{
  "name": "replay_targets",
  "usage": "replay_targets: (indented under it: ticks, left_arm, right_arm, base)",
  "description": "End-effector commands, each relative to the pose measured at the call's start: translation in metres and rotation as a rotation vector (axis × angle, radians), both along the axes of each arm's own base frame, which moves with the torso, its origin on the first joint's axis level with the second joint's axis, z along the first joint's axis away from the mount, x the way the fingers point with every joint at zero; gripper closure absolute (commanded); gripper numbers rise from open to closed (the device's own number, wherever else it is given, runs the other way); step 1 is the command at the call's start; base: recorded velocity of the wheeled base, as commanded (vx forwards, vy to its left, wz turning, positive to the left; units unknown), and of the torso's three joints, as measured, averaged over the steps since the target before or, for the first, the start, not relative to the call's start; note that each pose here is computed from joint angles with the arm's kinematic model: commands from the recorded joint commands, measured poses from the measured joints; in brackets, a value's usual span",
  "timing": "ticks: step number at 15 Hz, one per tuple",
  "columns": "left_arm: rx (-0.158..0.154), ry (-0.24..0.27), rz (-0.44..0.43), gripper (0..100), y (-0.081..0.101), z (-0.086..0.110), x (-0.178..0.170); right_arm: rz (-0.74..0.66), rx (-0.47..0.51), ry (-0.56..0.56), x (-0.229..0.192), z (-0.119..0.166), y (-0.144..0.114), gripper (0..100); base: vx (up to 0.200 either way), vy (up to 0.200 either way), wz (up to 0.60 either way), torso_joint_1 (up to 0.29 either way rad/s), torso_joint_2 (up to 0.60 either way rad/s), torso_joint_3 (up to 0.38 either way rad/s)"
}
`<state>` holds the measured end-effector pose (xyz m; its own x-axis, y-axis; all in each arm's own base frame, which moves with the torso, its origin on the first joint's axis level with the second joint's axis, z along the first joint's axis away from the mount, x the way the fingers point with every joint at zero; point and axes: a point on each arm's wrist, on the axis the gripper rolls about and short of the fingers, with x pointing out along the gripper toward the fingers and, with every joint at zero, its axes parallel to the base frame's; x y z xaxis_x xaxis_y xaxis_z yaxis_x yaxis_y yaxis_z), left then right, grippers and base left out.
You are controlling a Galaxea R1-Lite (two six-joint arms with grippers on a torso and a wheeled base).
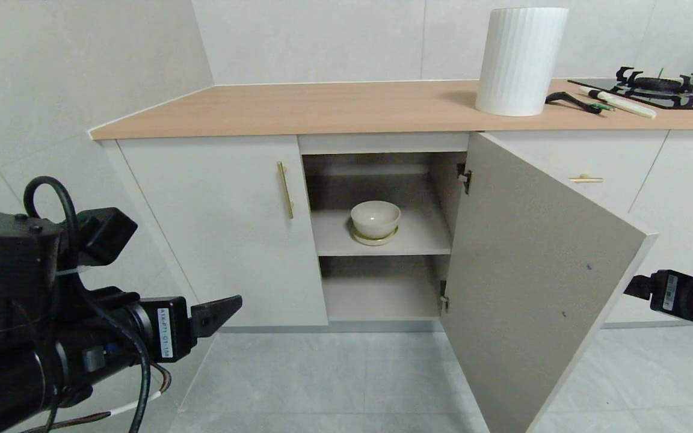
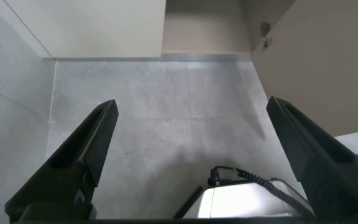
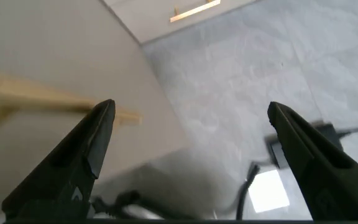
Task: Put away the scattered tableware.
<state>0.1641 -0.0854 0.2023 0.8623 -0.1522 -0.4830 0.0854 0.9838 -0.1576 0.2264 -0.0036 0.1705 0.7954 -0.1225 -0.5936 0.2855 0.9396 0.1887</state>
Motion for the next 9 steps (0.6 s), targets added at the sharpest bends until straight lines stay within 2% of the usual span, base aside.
replay_targets:
  ticks: [1,3,5,9]
  left_arm:
    - [-0.003,-0.004,0.001,0,0.000,0.001,0.000]
    - [-0.001,-0.003,0.000,0,0.000,0.001,0.000]
    - [-0.003,-0.004,0.001,0,0.000,0.001,-0.001]
    - [0.001,-0.001,-0.001,0,0.000,0.000,-0.001]
  right_arm:
    - [0.007,-0.001,0.031,0.019,-0.016,0.001,0]
    - [0.038,0.006,0.018,0.033,-0.019,0.006,0]
    - [0.122,0.018,0.005,0.043,-0.016,0.025,0]
    - [0.352,0.018,0.029,0.054,-0.025,0.091,0]
  base:
    - [0.000,0.000,0.00,0.000,0.00,0.000]
    - [0.000,0.000,0.00,0.000,0.00,0.000]
    - [0.000,0.000,0.00,0.000,0.00,0.000]
    - [0.000,0.000,0.00,0.000,0.00,0.000]
